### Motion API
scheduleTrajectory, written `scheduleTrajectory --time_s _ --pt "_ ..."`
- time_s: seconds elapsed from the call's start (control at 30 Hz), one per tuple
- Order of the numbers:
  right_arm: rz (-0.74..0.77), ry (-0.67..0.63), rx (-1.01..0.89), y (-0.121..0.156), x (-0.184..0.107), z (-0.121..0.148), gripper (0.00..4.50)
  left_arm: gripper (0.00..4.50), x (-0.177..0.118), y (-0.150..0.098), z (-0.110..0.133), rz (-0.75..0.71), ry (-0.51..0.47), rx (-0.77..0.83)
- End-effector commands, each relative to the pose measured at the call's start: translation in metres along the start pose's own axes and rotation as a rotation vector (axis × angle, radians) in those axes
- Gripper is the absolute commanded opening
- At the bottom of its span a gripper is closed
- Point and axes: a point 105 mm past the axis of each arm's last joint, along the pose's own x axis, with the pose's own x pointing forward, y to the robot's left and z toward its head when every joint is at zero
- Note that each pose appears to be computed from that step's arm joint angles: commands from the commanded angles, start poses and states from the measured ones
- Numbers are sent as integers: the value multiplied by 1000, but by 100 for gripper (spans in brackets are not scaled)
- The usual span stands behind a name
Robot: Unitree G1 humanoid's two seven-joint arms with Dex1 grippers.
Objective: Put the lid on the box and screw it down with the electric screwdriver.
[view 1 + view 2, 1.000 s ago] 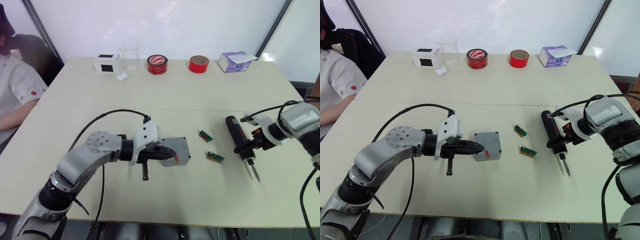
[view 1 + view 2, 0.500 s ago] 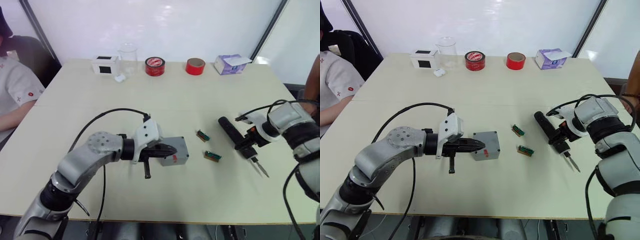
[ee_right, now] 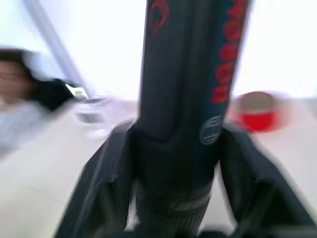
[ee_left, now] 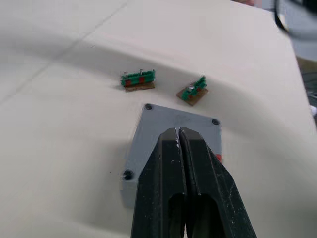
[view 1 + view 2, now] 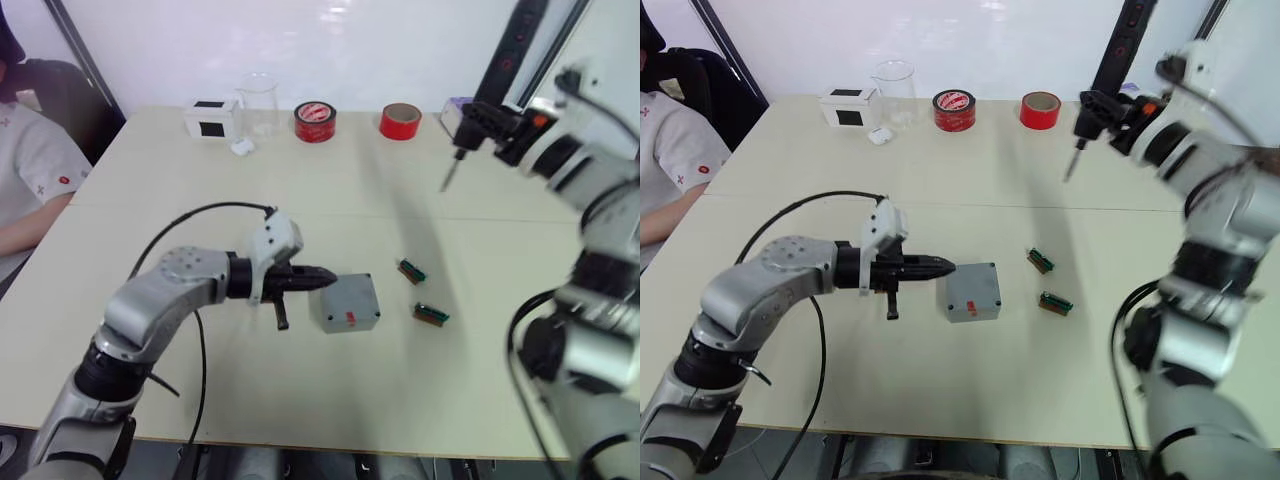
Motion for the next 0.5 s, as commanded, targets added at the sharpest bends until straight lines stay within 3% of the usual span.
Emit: scheduleTrajectory --time_s 0.03,0.27,0.5 --pt "89 -201 -42 40 -11 30 183 0 0 7 7 -5 -26 9" --pt "162 -235 -41 72 -10 5 183 0 11 7 2 -23 8 16" --pt "289 -139 -96 91 -22 -17 183 0 22 -6 -2 -74 35 37"
